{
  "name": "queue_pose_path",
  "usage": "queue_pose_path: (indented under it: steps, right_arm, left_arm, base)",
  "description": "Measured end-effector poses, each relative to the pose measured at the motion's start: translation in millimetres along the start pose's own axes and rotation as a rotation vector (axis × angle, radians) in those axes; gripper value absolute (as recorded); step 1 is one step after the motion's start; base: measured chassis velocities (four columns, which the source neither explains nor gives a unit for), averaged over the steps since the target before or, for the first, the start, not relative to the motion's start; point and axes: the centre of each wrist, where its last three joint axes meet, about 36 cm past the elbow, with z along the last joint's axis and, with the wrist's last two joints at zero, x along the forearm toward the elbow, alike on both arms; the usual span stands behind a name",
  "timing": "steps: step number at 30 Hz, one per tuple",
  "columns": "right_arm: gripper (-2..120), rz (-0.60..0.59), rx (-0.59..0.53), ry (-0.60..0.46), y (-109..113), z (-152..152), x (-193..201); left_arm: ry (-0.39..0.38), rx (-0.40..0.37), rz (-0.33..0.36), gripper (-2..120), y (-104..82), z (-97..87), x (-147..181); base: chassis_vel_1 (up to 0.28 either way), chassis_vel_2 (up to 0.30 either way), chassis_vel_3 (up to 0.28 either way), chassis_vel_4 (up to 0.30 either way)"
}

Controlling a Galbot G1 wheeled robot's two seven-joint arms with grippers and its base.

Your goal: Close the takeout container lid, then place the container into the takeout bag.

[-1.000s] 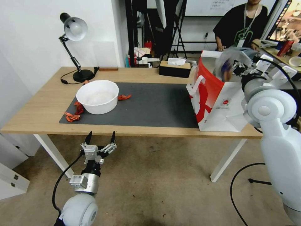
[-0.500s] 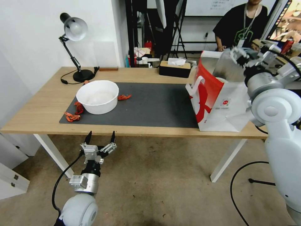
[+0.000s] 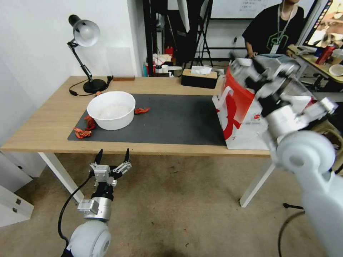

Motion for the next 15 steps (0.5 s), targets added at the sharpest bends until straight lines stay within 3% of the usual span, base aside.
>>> queue_pose_path:
  steps: [3, 8, 15]
  right_arm:
    - [100, 0.021, 0.136, 0.065, 16, 24, 23]
    - [100, 0.088, 0.233, 0.117, 33, 50, 44]
    - [100, 0.175, 0.287, 0.175, 52, 82, 74]
  left_arm:
    - [0.001, 0.001, -0.001, 100, -0.4, -0.2, 0]
    - [0.005, 0.005, -0.002, 100, -1.6, -1.1, 1]
    - [0.015, 0.007, -0.010, 100, -0.9, -1.8, 6]
  base:
    - [0.000, 0.000, 0.000, 0.000]
    - [0.000, 0.000, 0.000, 0.000]
    - [0.000, 0.000, 0.000, 0.000]
